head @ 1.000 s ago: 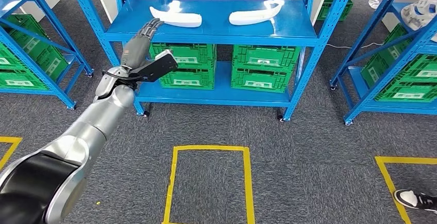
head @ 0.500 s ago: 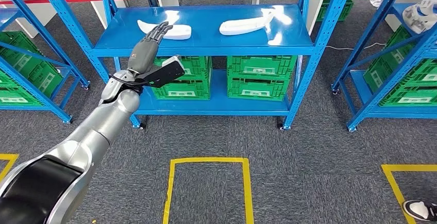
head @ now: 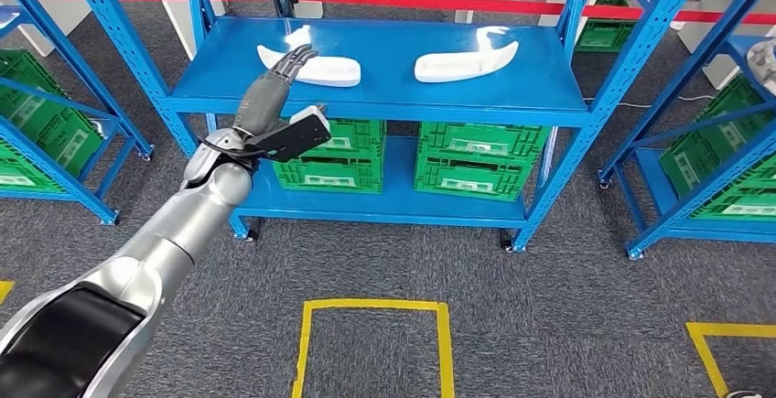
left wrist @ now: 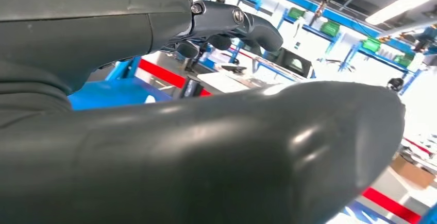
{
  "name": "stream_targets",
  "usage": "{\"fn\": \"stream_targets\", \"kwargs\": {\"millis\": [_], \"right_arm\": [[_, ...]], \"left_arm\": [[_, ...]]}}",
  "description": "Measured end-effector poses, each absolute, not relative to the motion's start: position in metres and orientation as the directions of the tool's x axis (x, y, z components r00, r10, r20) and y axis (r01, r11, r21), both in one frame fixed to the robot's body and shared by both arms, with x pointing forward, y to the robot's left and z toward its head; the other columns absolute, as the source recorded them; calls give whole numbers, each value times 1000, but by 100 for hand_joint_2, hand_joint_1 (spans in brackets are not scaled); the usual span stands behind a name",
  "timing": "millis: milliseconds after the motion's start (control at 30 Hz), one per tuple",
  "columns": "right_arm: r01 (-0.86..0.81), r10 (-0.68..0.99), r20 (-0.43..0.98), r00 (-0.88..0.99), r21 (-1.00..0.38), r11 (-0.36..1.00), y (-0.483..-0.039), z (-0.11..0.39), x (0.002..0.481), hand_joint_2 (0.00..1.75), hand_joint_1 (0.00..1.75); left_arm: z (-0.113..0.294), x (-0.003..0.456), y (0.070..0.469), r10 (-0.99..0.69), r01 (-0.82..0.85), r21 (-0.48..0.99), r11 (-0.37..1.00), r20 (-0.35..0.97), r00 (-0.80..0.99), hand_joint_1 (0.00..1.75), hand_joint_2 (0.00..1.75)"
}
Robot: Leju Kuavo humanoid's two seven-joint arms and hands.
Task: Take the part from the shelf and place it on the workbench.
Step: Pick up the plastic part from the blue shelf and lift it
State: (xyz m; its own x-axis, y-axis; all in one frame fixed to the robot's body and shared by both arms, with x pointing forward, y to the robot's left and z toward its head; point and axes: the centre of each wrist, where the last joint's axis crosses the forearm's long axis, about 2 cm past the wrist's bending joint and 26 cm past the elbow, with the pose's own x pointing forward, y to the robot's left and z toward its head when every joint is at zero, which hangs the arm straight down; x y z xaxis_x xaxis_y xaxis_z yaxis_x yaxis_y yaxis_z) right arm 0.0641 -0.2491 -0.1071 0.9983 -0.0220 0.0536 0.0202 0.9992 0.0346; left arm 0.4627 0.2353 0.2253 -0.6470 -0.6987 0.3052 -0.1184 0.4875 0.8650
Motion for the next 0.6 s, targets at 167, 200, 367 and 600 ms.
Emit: {"fn": "stream_targets", "kwargs": {"millis": [167, 200, 367, 600], "right_arm": [[16, -18, 55, 998, 33, 999, -249, -107, 64, 175, 0], [16, -17, 55, 998, 33, 999, -249, -107, 64, 175, 0], [6, -7, 42, 999, 30, 1000, -250, -108, 62, 175, 0], [4, -6, 40, 999, 31, 1000, -249, -107, 62, 175, 0]], "left_arm": [[226, 461, 230, -694, -117, 865, 488, 302, -654, 0, 0], [226, 461, 230, -693, -117, 865, 488, 302, -654, 0, 0], [230, 458, 229, -687, -136, 863, 487, 282, -670, 0, 0], [217, 451, 237, -698, -125, 880, 458, 269, -663, 0, 0]]}}
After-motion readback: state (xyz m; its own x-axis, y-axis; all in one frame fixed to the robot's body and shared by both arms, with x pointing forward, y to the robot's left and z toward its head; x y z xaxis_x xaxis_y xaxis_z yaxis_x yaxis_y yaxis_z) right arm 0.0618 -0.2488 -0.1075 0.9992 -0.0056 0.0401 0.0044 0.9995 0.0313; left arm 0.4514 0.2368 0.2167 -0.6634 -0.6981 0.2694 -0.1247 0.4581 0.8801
